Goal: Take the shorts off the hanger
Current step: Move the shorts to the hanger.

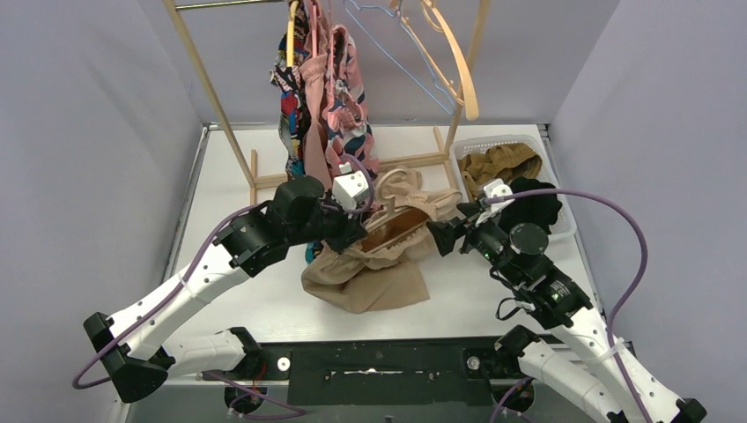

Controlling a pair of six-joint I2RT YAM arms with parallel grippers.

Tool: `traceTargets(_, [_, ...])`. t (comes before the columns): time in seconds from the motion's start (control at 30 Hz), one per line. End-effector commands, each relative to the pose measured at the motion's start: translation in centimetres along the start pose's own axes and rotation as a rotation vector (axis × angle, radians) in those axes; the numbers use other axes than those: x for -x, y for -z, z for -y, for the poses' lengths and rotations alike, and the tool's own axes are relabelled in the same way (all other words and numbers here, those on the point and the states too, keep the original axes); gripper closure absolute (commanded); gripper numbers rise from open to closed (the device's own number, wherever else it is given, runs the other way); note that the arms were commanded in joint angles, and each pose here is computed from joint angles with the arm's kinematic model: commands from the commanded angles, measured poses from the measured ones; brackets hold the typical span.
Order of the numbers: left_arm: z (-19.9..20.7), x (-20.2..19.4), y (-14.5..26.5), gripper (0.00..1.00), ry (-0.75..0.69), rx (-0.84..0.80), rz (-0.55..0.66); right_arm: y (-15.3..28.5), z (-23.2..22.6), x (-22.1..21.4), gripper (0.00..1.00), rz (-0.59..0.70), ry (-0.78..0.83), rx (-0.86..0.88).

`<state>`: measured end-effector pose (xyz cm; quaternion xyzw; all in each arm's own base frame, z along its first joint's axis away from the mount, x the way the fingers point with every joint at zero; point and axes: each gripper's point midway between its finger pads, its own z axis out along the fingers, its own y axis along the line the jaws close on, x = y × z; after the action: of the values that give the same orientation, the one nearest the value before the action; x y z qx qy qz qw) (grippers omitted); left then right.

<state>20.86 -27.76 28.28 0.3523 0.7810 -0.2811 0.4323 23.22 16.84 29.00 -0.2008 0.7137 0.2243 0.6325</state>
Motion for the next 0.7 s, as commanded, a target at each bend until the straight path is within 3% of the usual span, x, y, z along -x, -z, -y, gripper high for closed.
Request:
traceTargets(0.0, [1.5,0.9,0.8,1.00,-0.067,-0.094,0.040,-1.3,-0.3,0.9,0.22,-0.001,-0.003,0.018])
traceTargets(0.23, [2.7,-1.3,0.9,1.00,-0.073,-0.182,-0.027,-2.8,-3.4,-2.3,0.23,-0.022,0.158,0.244])
traceTargets(0.5, [3.7,-2.9,1.4,1.00,-0.078,-0.248,-0.073,-3.4,-4.6,-7.5,0.24,-0.132,0.345,0.340])
traceTargets(0.6, [4.0,-2.6,1.5,1.00,-0.080,-0.263,-0.047,-3.9,-5.0,-7.6,0.35,-0.136,0.389,0.317])
traceTargets(0.67, [3.9,-2.8,1.4,1.00,-0.080,-0.261,-0.053,-4.3,-5.0,-6.7,0.53,-0.101,0.398,0.294])
